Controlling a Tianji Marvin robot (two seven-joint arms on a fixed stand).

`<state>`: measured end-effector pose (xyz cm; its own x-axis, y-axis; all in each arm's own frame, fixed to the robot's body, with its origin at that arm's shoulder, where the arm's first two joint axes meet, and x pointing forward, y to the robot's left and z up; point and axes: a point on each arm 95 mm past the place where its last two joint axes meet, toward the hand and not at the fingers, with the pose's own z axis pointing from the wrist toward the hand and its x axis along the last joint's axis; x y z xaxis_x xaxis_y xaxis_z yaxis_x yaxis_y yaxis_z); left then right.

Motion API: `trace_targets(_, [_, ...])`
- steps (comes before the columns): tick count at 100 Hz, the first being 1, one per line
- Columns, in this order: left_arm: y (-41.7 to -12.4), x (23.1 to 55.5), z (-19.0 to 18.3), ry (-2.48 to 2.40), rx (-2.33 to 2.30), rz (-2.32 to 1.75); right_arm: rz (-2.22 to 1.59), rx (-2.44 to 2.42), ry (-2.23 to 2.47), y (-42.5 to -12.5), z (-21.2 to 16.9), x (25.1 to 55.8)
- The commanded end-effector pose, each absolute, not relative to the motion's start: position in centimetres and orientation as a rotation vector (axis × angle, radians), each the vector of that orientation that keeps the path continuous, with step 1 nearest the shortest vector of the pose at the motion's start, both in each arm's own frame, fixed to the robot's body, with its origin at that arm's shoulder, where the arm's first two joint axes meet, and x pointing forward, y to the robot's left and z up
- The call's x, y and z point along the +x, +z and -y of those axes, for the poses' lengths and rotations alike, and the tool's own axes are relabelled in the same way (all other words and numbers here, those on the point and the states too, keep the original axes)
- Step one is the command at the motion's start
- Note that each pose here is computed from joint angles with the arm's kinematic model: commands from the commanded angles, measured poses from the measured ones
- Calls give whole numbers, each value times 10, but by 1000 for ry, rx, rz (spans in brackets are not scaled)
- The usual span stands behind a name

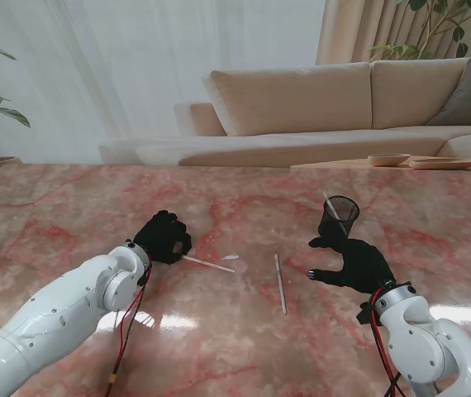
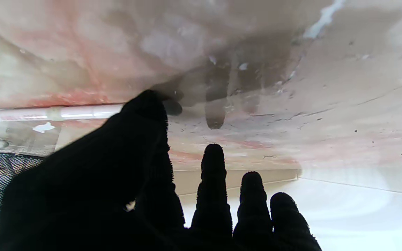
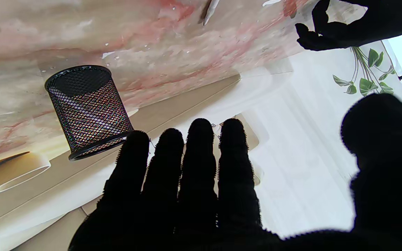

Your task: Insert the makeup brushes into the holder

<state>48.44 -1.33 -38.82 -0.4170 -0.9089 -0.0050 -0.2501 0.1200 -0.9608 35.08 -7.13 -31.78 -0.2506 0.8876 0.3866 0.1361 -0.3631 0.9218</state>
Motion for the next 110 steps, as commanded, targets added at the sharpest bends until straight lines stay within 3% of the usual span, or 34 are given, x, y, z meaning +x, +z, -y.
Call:
trace_targets(1, [-419, 466, 2, -1252, -1185, -1817, -1286, 1441, 1661, -322, 71, 349])
trace_targets(56, [-383, 464, 7, -1392, -1164, -1695, -1294, 1429, 1679, -320, 64, 355])
trace_targets(110, [-373, 461, 8, -1434, -1114, -1722, -1368, 1419, 1680, -322, 52, 360])
